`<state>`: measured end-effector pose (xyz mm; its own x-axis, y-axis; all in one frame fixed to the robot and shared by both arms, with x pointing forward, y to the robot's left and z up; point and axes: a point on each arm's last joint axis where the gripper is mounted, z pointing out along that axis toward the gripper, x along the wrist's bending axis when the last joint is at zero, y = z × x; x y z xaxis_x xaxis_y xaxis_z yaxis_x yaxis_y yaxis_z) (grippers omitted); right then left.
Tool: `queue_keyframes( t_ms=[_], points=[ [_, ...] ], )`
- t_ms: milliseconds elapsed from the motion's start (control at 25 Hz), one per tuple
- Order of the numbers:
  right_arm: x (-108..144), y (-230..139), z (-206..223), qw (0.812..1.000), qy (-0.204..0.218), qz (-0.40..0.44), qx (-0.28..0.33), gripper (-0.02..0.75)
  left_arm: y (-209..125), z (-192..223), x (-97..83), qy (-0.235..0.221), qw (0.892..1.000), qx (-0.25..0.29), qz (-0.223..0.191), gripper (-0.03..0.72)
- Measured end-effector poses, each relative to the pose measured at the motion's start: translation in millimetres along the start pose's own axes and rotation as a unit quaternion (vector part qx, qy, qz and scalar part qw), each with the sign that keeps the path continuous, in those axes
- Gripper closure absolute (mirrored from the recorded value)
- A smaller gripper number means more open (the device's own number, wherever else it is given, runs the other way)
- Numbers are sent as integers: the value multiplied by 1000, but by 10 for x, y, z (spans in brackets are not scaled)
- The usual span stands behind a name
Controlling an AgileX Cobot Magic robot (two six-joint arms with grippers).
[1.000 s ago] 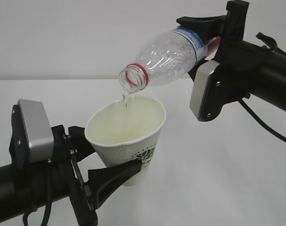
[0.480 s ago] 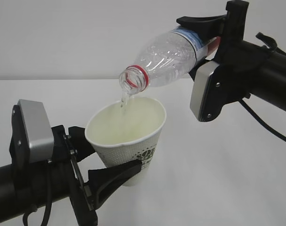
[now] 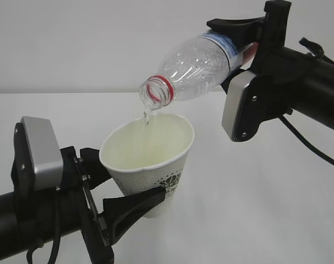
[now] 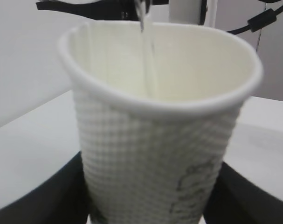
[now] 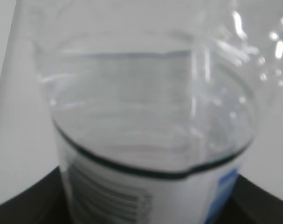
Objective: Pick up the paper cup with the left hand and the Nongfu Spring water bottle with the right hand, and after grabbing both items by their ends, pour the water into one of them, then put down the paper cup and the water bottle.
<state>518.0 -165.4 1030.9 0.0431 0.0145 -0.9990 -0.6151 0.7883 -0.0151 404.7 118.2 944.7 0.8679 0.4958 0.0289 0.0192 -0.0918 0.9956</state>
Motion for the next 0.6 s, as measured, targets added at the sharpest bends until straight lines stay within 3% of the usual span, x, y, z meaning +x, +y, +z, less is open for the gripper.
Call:
queue_keyframes(
  t_ms=[600],
  points=[
    [0, 0, 0, 1000, 0, -9, 0, 260, -1, 0, 0, 0, 1000, 1, 0, 212]
  ],
)
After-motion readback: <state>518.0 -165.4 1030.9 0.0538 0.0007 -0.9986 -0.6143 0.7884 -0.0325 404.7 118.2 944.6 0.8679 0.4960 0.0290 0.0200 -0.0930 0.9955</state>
